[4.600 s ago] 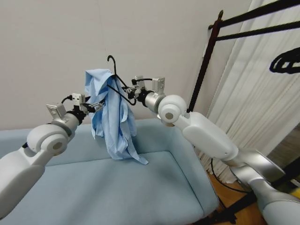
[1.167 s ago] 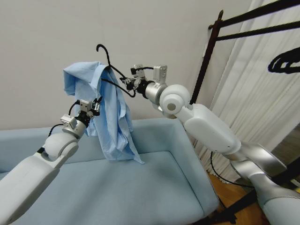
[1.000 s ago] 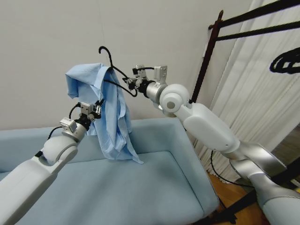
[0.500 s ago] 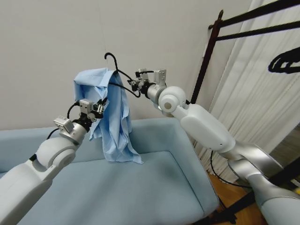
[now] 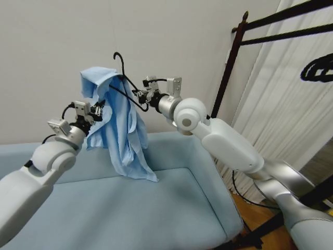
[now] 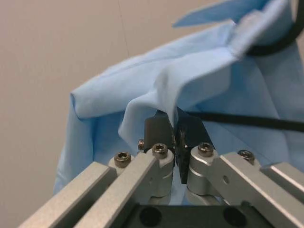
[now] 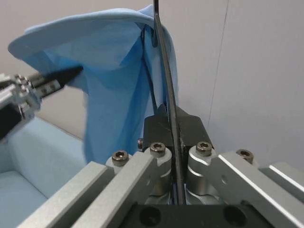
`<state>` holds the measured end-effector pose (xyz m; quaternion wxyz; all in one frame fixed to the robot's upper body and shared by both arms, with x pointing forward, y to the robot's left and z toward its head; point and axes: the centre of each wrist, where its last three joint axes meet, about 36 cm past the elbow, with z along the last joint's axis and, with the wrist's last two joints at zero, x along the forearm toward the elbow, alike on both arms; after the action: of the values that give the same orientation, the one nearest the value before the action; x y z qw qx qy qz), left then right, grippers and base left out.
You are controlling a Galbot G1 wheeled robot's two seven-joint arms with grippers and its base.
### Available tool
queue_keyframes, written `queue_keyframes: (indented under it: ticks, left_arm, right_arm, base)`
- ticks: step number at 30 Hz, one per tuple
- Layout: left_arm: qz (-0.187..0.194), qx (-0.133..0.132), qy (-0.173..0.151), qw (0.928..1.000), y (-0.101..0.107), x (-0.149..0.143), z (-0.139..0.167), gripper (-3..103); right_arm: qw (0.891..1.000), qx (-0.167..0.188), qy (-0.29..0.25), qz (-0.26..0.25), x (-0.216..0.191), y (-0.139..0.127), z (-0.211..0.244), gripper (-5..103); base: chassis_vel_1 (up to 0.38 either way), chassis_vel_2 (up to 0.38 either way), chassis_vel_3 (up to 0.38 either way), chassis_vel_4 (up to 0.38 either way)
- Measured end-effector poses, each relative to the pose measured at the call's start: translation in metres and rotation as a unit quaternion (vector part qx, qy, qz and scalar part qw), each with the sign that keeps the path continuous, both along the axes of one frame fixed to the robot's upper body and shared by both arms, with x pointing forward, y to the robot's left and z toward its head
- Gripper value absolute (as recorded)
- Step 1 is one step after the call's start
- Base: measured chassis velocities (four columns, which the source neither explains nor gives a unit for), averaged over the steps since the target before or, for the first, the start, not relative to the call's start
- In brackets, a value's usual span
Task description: Pick up the clothes from the sofa and hang them on the clothes hanger.
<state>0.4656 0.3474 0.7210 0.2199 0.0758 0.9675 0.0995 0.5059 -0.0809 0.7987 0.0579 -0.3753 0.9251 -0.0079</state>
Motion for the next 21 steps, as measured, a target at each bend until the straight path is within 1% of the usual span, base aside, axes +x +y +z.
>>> queue_keyframes:
  ticks: [3, 8, 11, 14, 18, 19, 21]
  left_arm:
    - [0.008, -0.004, -0.009, 0.9999, 0.005, 0.003, 0.01, 2]
    - [0.02, -0.008, -0.015, 0.9996, 0.011, 0.005, 0.017, 2]
    - [0.027, -0.007, -0.022, 0.9993, 0.015, 0.005, 0.025, 2]
    - [0.025, -0.005, -0.024, 0.9994, 0.013, 0.001, 0.025, 2]
    - [0.016, -0.004, -0.013, 0.9998, 0.001, -0.009, 0.014, 2]
    - [0.016, -0.004, -0.013, 0.9998, 0.001, -0.009, 0.014, 2]
    - [0.008, -0.003, -0.005, 1.0, -0.006, -0.016, 0.007, 2]
  right_arm:
    - [1.0, 0.0, 0.004, -0.004, 0.0, -0.007, -0.004, 2]
    - [1.0, 0.003, 0.004, -0.006, -0.001, -0.013, -0.004, 2]
    - [1.0, 0.01, 0.005, -0.01, 0.002, -0.016, 0.0, 2]
    - [1.0, 0.016, 0.008, -0.016, 0.007, -0.018, 0.002, 2]
    - [1.0, 0.022, 0.004, -0.019, 0.009, -0.02, 0.01, 2]
    - [1.0, 0.022, 0.004, -0.019, 0.009, -0.02, 0.01, 2]
    - [1.0, 0.023, 0.001, -0.019, 0.01, -0.019, 0.015, 2]
  base:
    - [0.0, 0.0, 0.0, 0.0]
    - [0.0, 0.0, 0.0, 0.0]
    - [0.0, 0.0, 0.0, 0.0]
    - [0.0, 0.0, 0.0, 0.0]
    - [0.0, 0.0, 0.0, 0.0]
    - [0.0, 0.0, 0.0, 0.0]
    - [0.0, 0.0, 0.0, 0.0]
